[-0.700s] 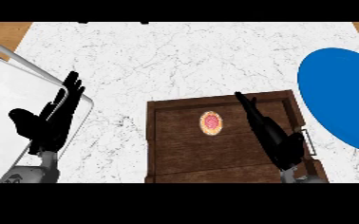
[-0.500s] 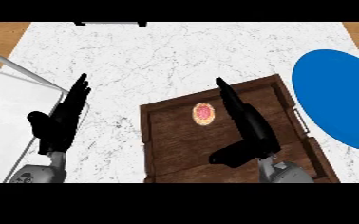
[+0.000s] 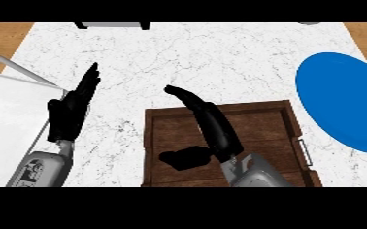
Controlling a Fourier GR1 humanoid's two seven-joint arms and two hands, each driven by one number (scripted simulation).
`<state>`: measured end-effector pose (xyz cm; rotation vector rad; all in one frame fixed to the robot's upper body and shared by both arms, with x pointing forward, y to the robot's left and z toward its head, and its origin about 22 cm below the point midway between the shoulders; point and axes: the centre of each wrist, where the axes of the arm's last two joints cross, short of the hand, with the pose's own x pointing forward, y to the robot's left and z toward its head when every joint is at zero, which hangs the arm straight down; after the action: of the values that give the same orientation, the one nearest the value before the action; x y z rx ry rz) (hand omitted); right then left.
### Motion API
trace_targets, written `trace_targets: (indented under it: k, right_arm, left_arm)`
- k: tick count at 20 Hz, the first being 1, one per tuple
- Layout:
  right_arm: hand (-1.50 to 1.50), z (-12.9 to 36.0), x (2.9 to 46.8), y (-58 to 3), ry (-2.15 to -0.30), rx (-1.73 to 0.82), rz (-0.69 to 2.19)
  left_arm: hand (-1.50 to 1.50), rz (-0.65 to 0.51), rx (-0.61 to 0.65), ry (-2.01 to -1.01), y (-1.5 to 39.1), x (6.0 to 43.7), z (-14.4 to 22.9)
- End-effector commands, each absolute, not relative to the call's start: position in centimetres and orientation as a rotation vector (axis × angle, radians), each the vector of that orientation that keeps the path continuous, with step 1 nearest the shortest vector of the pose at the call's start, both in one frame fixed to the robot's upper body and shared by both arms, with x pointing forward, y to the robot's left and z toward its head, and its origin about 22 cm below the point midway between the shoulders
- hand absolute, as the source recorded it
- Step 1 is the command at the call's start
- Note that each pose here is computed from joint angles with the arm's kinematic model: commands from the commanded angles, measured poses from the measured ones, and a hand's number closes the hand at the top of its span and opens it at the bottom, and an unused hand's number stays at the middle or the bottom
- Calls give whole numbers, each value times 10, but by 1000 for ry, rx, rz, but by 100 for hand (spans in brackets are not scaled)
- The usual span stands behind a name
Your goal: Pick the cupcake from the tray and place it in the plate
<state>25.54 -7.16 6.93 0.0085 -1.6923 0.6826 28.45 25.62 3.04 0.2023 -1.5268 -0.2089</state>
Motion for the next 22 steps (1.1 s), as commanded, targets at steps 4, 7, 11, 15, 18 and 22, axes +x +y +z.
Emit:
trace_targets:
  k: [4, 7, 11, 15, 18, 22]
  right_arm:
    - [-150, 49, 228, -54, -1782, -169, 828]
    - [-150, 85, 219, -72, -1857, -286, 818]
    - [-150, 139, 216, -99, -1888, -374, 840]
    - [-150, 160, 223, -106, -1653, -517, 1065]
    - [-150, 169, 231, -107, -1469, -553, 1175]
    - [-150, 205, 243, -100, -1370, -542, 1217]
  left_arm:
    - [0, -207, 225, -1552, 263, 302, 37]
    - [0, -209, 235, -1549, 263, 296, 41]
    - [0, -205, 221, -1555, 262, 294, 33]
    - [0, -206, 241, -1547, 255, 294, 32]
    - [0, -211, 238, -1547, 257, 300, 45]
    - [0, -209, 225, -1574, 245, 298, 29]
